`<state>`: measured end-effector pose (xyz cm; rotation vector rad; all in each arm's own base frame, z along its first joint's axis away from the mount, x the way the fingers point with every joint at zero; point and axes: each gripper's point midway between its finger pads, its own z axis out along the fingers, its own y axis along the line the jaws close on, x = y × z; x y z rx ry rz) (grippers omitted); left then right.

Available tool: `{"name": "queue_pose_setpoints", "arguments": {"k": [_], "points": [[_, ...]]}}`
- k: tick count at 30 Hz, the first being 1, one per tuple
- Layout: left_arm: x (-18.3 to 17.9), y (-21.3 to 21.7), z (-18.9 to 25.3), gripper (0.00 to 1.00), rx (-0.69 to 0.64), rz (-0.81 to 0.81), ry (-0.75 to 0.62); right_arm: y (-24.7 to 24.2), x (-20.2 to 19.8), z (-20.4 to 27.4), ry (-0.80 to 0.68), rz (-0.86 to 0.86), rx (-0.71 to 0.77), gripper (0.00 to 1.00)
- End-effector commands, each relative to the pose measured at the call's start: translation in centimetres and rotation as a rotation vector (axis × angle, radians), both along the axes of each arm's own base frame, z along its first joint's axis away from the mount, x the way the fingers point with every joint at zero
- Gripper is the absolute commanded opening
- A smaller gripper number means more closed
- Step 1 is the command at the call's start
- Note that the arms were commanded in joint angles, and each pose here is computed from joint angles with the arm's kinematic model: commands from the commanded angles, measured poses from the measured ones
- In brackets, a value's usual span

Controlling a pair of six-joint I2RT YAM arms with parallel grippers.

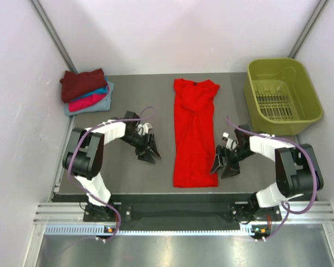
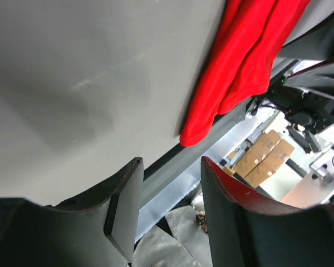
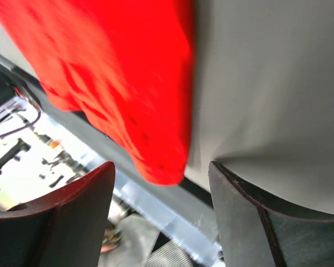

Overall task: Fold and stack the t-shirts
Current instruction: Fold the tshirt

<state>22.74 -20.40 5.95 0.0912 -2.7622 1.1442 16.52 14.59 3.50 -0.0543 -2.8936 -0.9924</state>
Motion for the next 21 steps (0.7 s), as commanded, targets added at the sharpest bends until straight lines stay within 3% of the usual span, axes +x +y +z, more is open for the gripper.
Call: {"name": "queue_pose_setpoints", "arguments": {"k": [1, 7, 21], "points": [[-0.3, -1.5, 0.9, 0.51, -0.061, -0.025, -0.034, 0.4, -1.6, 0.5, 0.046, -0.052, 0.052, 0.68], [-1.9, -2.9, -0.8, 0.50, -0.072, -0.028, 0.053, 0.2, -1.3, -0.1, 0.057, -0.079, 0.024, 0.64], [-3.7, -7.2, -3.4, 0.50, -0.074, -0.177, 0.109, 1.0, -0.9, -0.3, 0.044, -0.122, 0.065, 0.53]]}}
